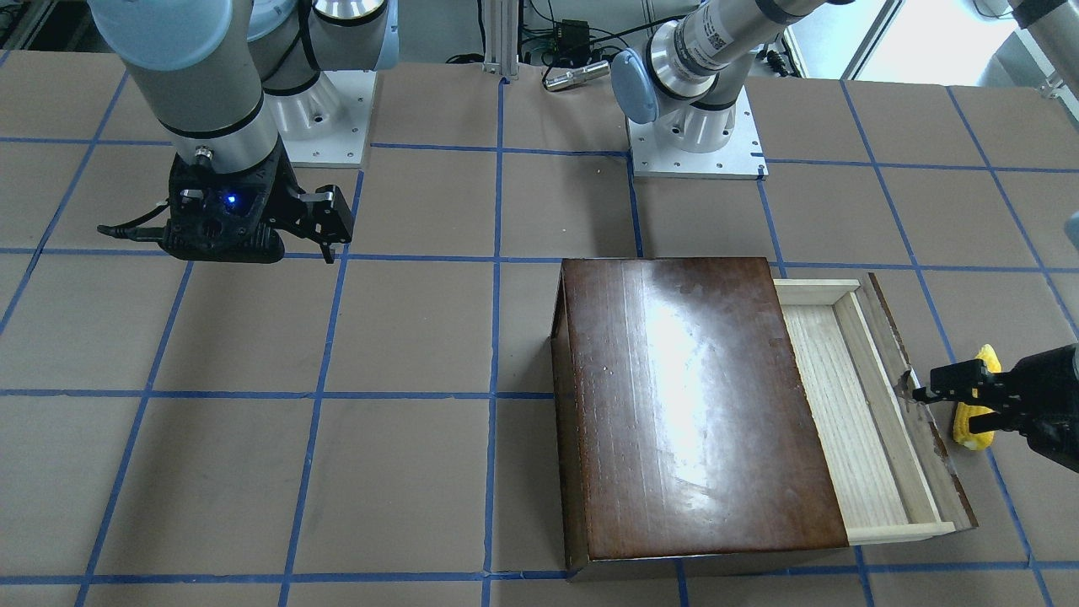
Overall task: Open drawer and put corn inside
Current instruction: 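Release the handle and move the left gripper down over the corn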
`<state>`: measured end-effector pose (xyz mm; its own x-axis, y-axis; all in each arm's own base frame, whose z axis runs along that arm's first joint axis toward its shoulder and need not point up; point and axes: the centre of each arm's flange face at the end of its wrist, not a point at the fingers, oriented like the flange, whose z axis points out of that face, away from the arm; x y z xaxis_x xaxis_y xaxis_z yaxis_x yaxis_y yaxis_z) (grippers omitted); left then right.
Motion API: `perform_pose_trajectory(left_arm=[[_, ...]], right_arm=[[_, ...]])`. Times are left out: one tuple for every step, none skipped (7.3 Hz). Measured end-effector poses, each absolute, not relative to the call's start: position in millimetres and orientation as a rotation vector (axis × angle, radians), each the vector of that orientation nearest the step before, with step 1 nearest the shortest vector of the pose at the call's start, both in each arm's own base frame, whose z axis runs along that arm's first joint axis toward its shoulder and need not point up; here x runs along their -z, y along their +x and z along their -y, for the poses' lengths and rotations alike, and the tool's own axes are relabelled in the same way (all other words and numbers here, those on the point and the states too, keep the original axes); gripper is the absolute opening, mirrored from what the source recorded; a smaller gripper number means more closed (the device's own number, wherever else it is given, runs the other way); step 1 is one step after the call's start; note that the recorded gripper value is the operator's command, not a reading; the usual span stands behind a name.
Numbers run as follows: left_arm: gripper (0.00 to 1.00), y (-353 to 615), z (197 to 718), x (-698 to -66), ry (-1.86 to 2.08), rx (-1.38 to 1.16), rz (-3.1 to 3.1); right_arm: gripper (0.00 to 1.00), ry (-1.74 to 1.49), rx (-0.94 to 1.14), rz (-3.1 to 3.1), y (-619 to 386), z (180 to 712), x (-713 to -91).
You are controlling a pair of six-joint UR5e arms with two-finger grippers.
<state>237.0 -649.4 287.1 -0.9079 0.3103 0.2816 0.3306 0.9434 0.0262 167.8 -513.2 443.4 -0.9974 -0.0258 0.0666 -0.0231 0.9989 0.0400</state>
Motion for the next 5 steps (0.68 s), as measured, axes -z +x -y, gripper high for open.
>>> perform_pose_trajectory(left_arm=[[1.0,237.6,648.9,-290.5,-0.476,0.106,2.822],[1.0,238.0,646.7,-296.9,-0.476,0.108,2.826],[1.0,244.5,642.9,-305.9,-0.483,0.114,2.841],[1.0,262.0,637.0,-313.0,-0.509,0.116,2.858],[1.0,284.3,629.1,-315.0,-0.56,0.117,2.863]], right_arm=[[1.0,0.038,0.06,3.074,167.8,513.2,-443.4],[1.0,0.038,0.06,3.074,167.8,513.2,-443.4],[1.0,0.038,0.061,3.074,167.8,513.2,-443.4],[1.0,0.038,0.06,3.074,167.8,513.2,-443.4],[1.0,0.038,0.06,3.074,167.8,513.3,-443.5]])
